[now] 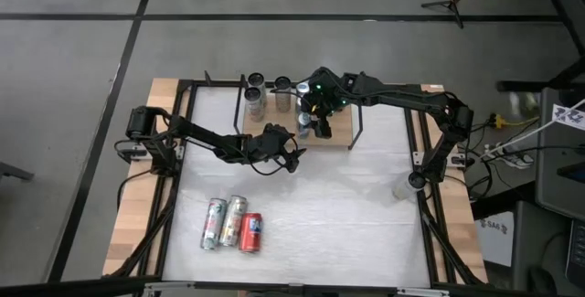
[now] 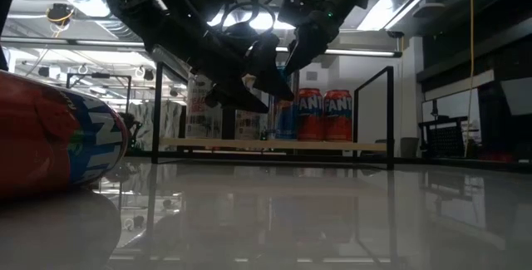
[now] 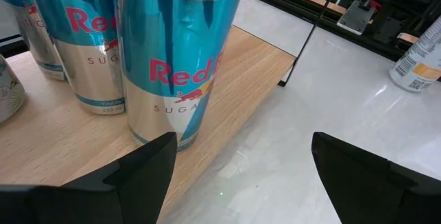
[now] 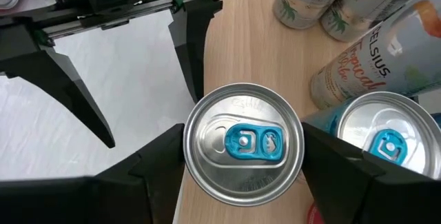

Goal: Place canned beverage on shelf
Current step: Put the blue soda can on the shelf aligned with the other blue soda cans, then put the top white yellow soda can on the shelf aligned with the other white yellow soda can

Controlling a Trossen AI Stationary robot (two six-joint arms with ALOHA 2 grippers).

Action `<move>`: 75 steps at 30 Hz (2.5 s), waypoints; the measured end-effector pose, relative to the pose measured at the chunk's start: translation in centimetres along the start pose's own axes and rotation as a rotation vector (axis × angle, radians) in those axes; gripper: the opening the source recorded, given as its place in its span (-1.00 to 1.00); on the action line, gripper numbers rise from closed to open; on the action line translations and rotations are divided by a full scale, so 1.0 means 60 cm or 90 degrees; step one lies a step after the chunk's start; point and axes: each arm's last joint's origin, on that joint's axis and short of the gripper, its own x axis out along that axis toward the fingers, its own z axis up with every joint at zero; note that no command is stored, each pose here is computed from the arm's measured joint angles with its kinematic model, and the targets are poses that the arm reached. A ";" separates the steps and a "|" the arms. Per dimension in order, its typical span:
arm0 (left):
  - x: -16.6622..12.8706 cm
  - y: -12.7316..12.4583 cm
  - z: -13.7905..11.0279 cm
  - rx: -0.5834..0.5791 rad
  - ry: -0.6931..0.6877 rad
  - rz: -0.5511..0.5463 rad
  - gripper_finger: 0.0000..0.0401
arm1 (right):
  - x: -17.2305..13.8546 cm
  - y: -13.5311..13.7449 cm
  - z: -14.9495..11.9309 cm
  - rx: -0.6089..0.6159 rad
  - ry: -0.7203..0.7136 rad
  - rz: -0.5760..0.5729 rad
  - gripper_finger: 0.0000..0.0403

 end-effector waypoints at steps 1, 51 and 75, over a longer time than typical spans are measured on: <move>0.000 0.000 0.000 0.000 0.000 0.000 0.65 | 0.000 0.000 0.000 0.000 0.000 0.000 0.26; 0.000 0.000 0.000 -0.020 0.000 0.000 0.65 | 0.000 -0.001 -0.001 -0.005 0.010 -0.019 0.70; 0.000 0.000 0.000 -0.017 -0.001 -0.001 0.65 | -0.102 0.024 0.009 0.006 -0.042 -0.035 0.70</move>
